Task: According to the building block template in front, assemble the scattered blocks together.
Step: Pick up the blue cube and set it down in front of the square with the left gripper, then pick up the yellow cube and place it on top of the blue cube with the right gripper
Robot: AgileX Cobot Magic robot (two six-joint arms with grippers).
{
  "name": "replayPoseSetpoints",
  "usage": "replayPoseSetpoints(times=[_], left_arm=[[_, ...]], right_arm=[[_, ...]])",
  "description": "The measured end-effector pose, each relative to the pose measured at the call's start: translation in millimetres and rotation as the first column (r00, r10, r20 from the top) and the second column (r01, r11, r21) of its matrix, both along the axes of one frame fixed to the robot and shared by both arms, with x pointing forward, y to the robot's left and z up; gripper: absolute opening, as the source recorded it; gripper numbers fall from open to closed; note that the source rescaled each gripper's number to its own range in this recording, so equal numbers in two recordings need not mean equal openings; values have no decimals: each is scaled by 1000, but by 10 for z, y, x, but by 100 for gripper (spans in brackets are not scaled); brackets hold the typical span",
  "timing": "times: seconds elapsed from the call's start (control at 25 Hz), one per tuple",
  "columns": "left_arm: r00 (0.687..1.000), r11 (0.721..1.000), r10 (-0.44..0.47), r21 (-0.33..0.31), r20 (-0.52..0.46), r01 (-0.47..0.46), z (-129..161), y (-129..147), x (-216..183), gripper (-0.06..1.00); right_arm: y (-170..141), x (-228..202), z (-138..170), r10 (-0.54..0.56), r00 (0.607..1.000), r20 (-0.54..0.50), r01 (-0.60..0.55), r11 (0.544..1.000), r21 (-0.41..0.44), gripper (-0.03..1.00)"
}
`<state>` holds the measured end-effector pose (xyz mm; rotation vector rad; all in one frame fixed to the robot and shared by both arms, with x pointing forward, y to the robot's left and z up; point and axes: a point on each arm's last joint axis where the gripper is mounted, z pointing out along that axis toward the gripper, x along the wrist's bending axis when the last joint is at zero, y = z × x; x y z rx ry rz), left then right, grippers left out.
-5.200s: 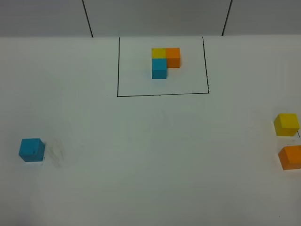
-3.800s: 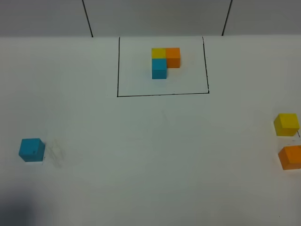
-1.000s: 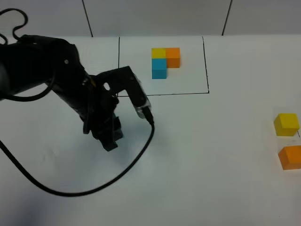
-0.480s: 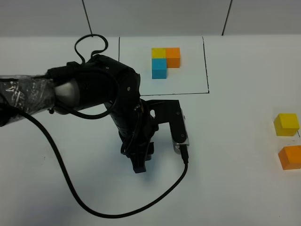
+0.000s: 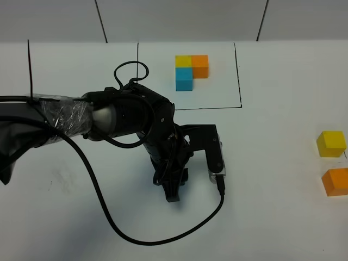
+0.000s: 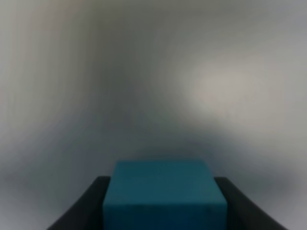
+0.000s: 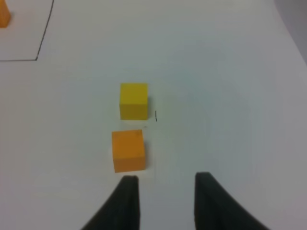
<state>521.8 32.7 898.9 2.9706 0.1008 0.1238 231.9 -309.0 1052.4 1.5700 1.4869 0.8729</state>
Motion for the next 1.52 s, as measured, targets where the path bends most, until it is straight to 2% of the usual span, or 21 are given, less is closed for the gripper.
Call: replayPoseSetpoints(times=[0.44,0.48,0.52,0.68,0.72,0.8,0.96,1.04,1.12,1.2,1.28,1.36,1.44,1.52], left_arm=[[1000,1000,-25,8,-1,25,-79,-9,11,2],[1000,1000,-25,7,0,25,-79,-10,12,7],[1000,1000,-26,6,2,26,-79,-11,14,19],[999,999,-42,-1,16,42,11,-67,11,83],[998,998,-55,-7,27,55,87,-102,-1,91],[992,995,-97,-22,84,99,359,-171,-36,99],[959,985,-152,-39,239,165,1102,-186,-173,99],[945,990,-109,-54,307,132,1461,-68,-239,95],[931,996,-31,-64,363,58,1812,152,-315,90],[911,995,87,-81,402,-59,2106,410,-382,85],[878,976,217,-95,427,-196,2361,716,-459,82],[820,934,354,-120,450,-338,2608,1049,-574,81],[757,875,469,-125,455,-467,2782,1374,-700,81],[678,817,564,-200,471,-541,2968,1649,-839,81]], right_arm=[[0,0,0,1,1000,0,-1,1000,-1,2],[0,0,0,1,1000,0,-1,1000,-1,2],[0,0,0,1,1000,0,-1,1000,-1,2],[0,0,0,1,1000,0,-1,1000,-1,2],[0,0,0,1,1000,0,-1,1000,-1,2],[0,0,0,1,1000,0,-1,1000,-1,2],[1,0,0,1,1000,0,-1,1000,1,2],[1,0,0,1,1000,0,-1,1000,1,2],[1,0,0,1,1000,0,-1,1000,1,2],[1,0,0,1,1000,0,-1,1000,1,2],[1,0,0,1,1000,0,-1,1000,1,2],[1,0,0,1,1000,0,-1,1000,1,2],[1,0,0,1,1000,0,-1,1000,1,2],[1,0,0,1,1000,0,-1,1000,0,2]])
